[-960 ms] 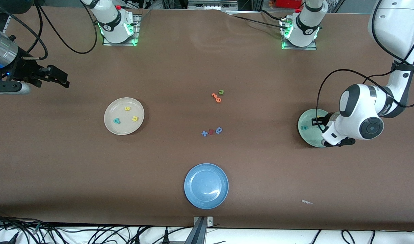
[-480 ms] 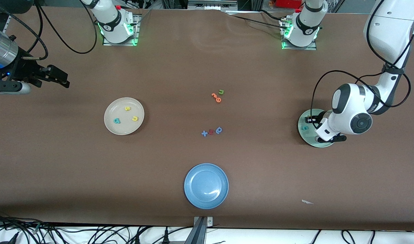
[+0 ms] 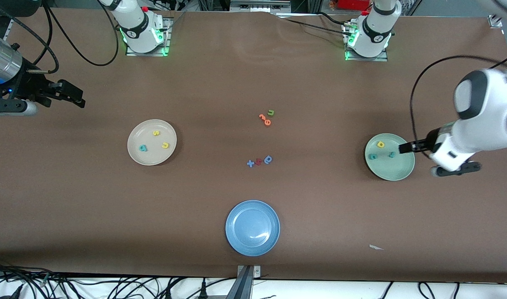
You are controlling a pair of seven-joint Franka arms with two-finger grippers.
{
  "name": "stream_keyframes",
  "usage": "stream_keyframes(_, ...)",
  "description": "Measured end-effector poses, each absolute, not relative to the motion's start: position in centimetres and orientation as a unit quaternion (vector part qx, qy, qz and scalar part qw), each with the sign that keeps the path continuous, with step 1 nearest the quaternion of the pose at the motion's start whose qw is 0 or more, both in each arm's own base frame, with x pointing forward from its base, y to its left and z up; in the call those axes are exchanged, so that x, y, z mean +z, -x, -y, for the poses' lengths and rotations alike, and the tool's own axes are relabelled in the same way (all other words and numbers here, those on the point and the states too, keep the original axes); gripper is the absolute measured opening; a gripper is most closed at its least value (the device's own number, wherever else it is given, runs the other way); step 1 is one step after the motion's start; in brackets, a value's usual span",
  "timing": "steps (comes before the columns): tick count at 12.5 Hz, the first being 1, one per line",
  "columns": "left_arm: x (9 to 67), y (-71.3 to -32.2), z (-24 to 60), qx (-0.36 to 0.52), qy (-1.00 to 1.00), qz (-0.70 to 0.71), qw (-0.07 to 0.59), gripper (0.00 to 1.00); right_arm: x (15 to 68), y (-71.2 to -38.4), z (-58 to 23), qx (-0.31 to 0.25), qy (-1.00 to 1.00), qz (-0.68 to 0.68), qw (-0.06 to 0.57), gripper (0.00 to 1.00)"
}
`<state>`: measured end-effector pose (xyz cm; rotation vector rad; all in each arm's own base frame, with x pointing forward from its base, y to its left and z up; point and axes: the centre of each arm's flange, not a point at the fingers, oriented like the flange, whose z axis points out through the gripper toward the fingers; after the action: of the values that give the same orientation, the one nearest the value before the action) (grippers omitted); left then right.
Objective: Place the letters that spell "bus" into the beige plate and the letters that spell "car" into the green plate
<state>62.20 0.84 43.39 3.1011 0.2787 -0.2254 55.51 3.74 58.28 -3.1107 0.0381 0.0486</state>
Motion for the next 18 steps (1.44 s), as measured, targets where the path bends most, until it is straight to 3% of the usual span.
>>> stream_keyframes(3,52.7,-62.3,-1.2,-0.026,-0.995,-0.093,0.008,1.00,58.3,-55.5,-3.7,0.015,1.000,-0.012,0.015,1.00)
stream_keyframes(5,55.9,-62.2,-1.3,-0.007,-0.995,-0.094,0.009,1.00,58.3,-55.5,-3.7,0.015,1.000,-0.012,0.014,1.00)
stream_keyframes(18,56.5,-62.1,-1.2,-0.003,-0.996,-0.094,0.009,1.00,58.3,-55.5,-3.7,0.015,1.000,-0.012,0.011,1.00)
